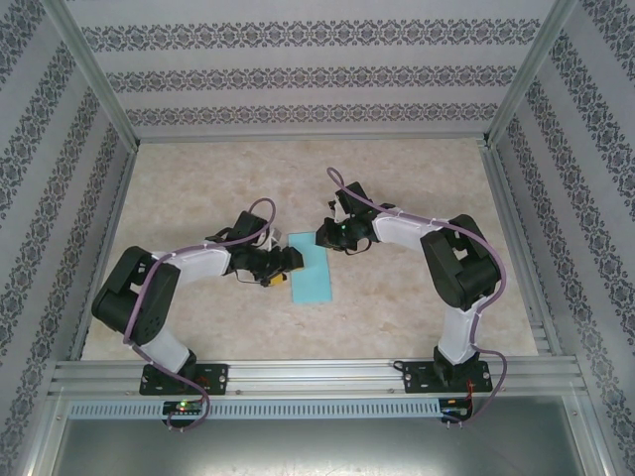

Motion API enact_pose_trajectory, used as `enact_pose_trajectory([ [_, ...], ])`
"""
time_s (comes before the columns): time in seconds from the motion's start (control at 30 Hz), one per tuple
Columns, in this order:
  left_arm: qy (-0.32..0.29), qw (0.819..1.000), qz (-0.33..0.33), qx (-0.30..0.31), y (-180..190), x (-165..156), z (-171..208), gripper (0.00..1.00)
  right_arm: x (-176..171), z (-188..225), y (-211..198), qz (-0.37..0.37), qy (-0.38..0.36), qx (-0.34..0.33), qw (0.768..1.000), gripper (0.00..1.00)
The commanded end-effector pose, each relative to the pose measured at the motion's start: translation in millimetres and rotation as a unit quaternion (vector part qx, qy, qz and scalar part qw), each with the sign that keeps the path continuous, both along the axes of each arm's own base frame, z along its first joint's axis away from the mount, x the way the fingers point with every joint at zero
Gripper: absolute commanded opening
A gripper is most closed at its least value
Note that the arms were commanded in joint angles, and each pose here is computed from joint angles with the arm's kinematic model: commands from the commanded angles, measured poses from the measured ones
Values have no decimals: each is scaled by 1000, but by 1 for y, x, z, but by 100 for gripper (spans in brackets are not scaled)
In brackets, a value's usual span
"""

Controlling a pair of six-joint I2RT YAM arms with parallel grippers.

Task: Fold a paper plane with a square sheet of paper (fold left side to right side)
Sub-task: Third fold the triangle at the center of the table.

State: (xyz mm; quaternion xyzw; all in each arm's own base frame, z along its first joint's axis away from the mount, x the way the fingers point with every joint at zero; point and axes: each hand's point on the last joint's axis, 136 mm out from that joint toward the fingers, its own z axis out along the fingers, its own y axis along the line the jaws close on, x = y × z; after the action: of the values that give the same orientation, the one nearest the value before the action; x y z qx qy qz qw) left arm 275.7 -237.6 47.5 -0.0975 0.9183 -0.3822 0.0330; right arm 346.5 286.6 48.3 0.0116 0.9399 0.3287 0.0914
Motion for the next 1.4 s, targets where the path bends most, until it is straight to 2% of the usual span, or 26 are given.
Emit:
enact_pose_trajectory([
  [0.0,-5,1000,-10,-16,-13,3,6,69,0,0,4,11,-9,-2,1000,14],
  [0.3,-1,1000,-18,-9,-19,3,0,61,0,6,2,10,-19,-2,1000,14],
  [0.57,-12,1000,-11,-7,-17,6,7,35,-8,35,-17,2,-84,-12,996,19],
  [0.83,-14,1000,0,-20,-19,8,17,11,-50,59,-33,55,-198,-71,976,32],
  [1.0,-9,999,5,-33,-22,9,23,6,-93,63,-23,144,-280,-115,942,45],
  [1.07,-6,999,6,-38,-24,8,25,5,-111,61,-17,186,-315,-141,920,50],
  [1.27,3,999,9,-48,-26,7,29,4,-151,50,10,293,-388,-208,849,75],
  [1.37,5,999,11,-51,-26,7,31,3,-163,41,25,338,-404,-241,815,80],
])
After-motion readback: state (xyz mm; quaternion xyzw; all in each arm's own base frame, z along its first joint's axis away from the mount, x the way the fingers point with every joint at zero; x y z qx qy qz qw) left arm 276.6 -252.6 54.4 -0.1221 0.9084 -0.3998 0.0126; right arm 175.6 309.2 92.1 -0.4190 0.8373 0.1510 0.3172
